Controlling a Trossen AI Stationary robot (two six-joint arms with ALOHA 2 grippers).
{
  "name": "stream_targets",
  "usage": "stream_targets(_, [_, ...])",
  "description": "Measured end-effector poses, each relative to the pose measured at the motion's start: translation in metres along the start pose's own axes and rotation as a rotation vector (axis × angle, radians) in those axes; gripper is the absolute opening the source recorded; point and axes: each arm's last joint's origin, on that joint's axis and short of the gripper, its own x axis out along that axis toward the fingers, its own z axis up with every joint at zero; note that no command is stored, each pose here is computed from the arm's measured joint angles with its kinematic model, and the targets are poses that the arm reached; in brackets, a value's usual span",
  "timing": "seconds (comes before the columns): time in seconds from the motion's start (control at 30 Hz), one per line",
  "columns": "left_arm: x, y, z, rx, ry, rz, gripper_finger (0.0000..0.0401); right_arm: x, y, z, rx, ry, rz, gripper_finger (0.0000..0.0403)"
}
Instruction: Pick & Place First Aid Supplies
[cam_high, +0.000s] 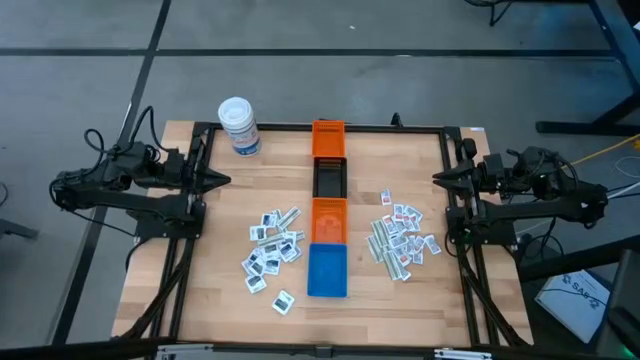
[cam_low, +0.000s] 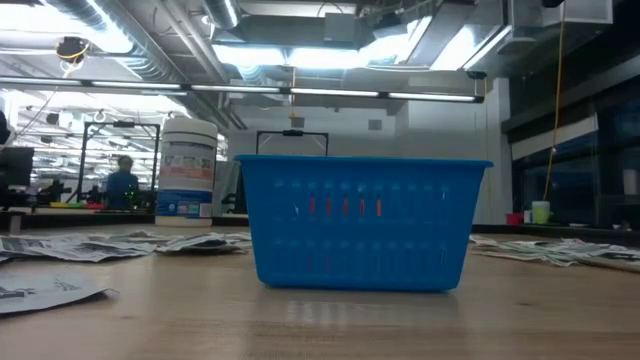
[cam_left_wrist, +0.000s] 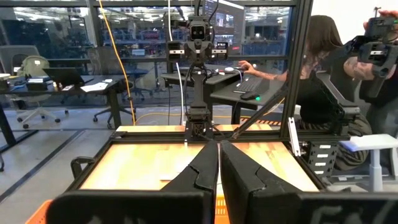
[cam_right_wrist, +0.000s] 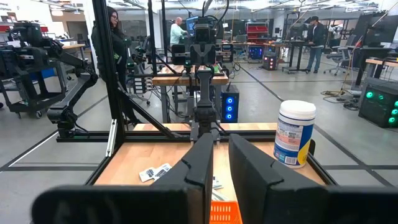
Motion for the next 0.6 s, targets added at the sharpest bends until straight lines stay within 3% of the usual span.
stream_targets(0.6, [0.0, 0.0, 0.0, 0.0, 0.0, 0.0, 0.0009, 0.0001, 0.0, 0.0, 0.0, 0.0, 0.0, 0.0055])
